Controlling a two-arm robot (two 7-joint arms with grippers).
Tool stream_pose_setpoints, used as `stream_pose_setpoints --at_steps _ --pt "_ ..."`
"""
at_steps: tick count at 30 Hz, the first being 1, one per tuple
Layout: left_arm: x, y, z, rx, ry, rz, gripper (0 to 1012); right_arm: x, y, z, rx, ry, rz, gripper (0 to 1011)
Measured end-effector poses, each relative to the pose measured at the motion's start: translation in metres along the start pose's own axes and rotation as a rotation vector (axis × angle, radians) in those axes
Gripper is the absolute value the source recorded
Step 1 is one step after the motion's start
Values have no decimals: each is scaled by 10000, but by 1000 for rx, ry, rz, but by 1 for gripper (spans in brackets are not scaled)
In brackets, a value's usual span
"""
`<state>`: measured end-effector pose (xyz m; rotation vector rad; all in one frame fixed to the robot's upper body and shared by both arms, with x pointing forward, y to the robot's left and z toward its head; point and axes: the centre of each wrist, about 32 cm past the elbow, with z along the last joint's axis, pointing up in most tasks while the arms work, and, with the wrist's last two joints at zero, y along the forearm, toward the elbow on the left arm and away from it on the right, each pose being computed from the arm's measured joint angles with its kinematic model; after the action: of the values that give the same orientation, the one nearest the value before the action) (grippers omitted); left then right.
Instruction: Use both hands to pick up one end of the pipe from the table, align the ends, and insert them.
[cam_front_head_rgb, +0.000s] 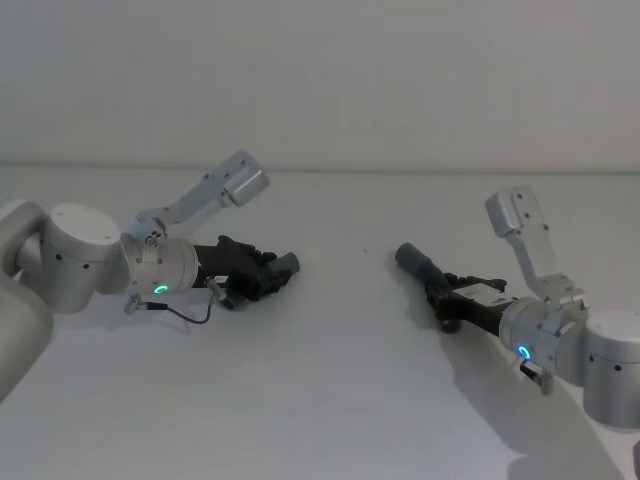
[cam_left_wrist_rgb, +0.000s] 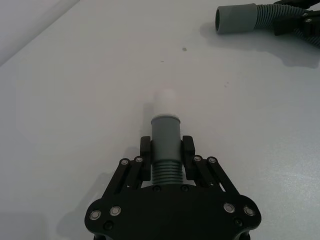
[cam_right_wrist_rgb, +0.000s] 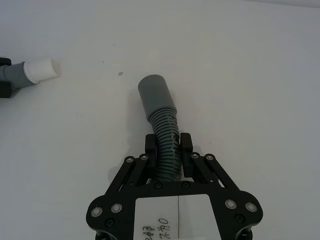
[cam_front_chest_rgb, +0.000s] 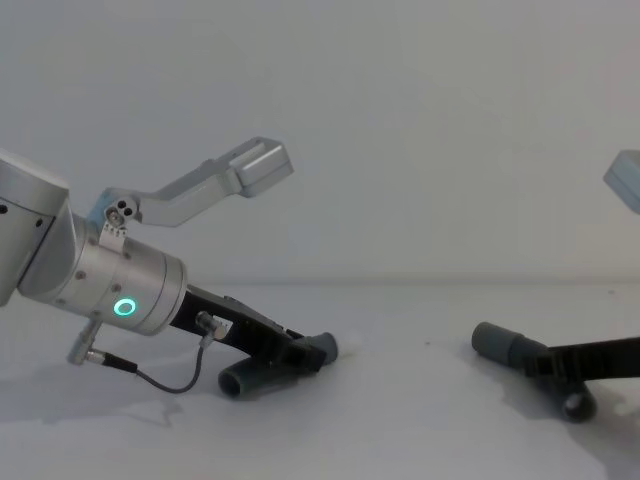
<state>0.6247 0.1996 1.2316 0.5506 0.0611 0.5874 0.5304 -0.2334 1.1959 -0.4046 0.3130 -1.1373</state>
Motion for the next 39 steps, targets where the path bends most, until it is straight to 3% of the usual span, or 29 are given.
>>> stream_pose_setpoints --at_steps 39 --pt "0 0 0 0 0 0 353 0 0 0 0 0 0 274"
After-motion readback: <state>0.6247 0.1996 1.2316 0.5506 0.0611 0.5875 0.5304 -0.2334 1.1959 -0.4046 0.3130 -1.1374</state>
